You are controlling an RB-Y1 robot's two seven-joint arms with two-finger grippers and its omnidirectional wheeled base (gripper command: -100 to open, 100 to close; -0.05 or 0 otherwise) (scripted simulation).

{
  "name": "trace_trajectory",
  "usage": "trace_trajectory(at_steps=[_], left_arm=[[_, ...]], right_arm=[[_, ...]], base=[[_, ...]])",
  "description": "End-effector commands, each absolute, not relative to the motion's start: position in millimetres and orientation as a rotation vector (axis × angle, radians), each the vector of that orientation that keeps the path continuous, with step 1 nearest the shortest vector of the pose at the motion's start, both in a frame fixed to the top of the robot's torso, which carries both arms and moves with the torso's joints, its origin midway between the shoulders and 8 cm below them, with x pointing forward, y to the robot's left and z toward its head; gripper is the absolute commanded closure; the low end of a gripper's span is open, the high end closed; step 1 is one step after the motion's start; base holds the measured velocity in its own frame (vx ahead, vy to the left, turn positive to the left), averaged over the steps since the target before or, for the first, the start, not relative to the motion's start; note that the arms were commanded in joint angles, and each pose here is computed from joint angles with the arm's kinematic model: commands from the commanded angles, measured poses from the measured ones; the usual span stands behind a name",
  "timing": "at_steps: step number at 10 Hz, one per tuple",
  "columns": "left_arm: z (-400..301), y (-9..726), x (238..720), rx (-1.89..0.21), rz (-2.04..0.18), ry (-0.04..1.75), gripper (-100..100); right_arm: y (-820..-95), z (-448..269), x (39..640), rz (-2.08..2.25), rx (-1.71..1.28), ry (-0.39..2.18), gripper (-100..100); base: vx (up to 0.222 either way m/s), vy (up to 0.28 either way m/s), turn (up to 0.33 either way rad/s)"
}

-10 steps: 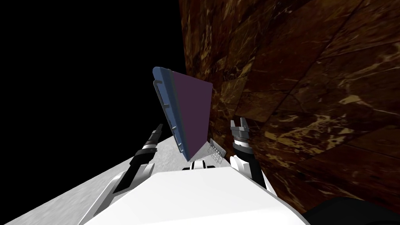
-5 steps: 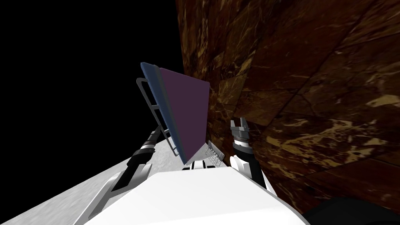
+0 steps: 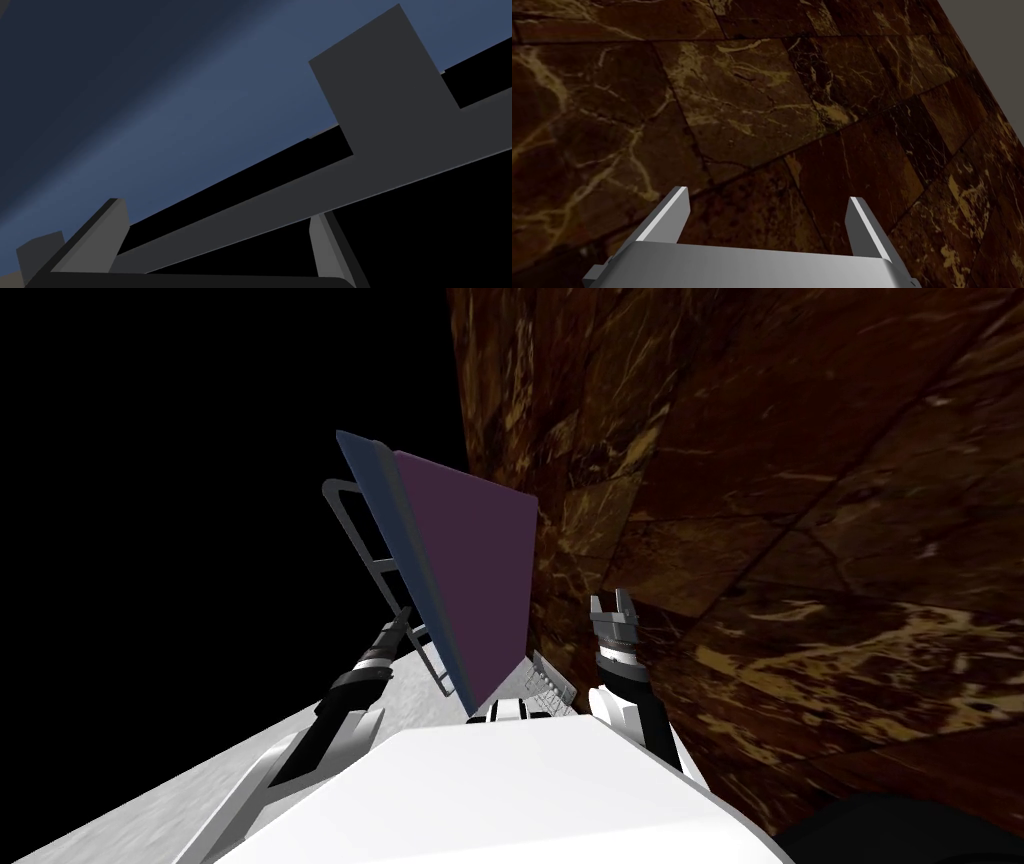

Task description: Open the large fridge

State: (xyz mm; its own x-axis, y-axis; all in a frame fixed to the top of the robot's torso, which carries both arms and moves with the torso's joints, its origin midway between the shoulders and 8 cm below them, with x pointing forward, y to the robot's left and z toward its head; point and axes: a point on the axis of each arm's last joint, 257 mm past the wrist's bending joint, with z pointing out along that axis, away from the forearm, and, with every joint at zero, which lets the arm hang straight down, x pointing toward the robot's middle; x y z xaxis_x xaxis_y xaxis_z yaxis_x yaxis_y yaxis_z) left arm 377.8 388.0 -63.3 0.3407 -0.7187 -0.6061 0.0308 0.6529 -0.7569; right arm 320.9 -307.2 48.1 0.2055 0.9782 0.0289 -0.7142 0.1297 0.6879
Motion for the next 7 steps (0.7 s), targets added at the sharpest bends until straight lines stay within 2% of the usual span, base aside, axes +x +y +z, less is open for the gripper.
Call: trace_trajectory(at_steps=[1, 3, 7], left_arm=[[-75, 388, 384, -0.729, -0.556, 1.132, 100], [-61, 383, 386, -0.692, -0.571, 1.127, 100], [-58, 371, 388, -0.664, -0.615, 1.145, 100]], right_arm=[[-307, 48, 321, 1.304, 0.655, 0.493, 0], [-307, 48, 321, 1.304, 0.655, 0.493, 0], [-307, 48, 321, 1.304, 0.655, 0.494, 0]], base=[[-0.095, -0.002, 0.018], [-0.048, 0.077, -0.057], [-0.091, 0.23, -0.062]])
